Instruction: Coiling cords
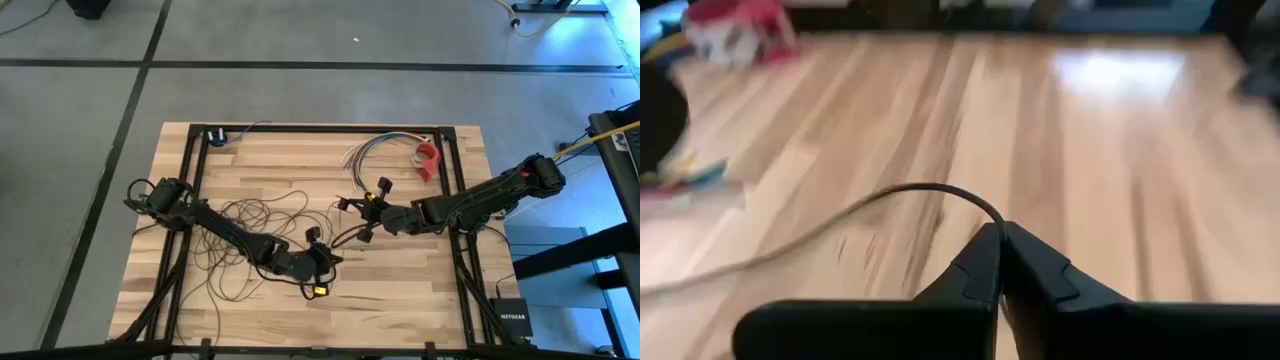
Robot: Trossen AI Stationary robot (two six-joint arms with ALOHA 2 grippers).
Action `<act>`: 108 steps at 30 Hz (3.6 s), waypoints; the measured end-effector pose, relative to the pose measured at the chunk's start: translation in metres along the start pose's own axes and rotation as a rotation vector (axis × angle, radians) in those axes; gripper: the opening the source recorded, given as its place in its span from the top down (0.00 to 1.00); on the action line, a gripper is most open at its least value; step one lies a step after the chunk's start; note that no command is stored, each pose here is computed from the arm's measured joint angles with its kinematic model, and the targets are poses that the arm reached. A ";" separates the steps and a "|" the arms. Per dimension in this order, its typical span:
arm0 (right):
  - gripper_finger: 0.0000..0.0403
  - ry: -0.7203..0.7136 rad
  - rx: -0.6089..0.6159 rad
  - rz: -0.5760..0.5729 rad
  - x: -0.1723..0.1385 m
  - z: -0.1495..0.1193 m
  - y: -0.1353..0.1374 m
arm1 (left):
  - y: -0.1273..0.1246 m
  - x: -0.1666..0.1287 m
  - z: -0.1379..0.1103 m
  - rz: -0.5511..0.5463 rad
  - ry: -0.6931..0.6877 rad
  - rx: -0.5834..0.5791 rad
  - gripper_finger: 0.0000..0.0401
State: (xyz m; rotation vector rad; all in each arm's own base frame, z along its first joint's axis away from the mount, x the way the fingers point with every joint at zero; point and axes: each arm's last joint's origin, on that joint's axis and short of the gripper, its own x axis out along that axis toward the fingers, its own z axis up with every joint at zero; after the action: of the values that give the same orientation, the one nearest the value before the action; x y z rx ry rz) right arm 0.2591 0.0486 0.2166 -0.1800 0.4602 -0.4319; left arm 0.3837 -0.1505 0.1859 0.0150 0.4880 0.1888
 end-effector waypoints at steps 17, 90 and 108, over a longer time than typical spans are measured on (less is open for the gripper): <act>0.99 0.026 -0.087 0.049 -0.003 -0.002 -0.001 | 0.024 0.007 -0.019 0.090 0.220 -0.120 0.85; 0.99 0.081 -0.187 0.054 -0.012 -0.005 -0.008 | 0.074 -0.013 0.036 0.220 -0.256 -0.198 0.98; 0.99 -0.190 -0.052 0.065 -0.003 0.021 0.001 | 0.066 0.026 0.017 0.099 -0.360 -0.276 0.99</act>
State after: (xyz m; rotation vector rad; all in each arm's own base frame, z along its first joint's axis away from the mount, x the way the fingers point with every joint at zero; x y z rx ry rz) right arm 0.2672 0.0524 0.2358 -0.2535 0.2899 -0.3356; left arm 0.4021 -0.0806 0.1929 -0.1940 0.0997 0.3419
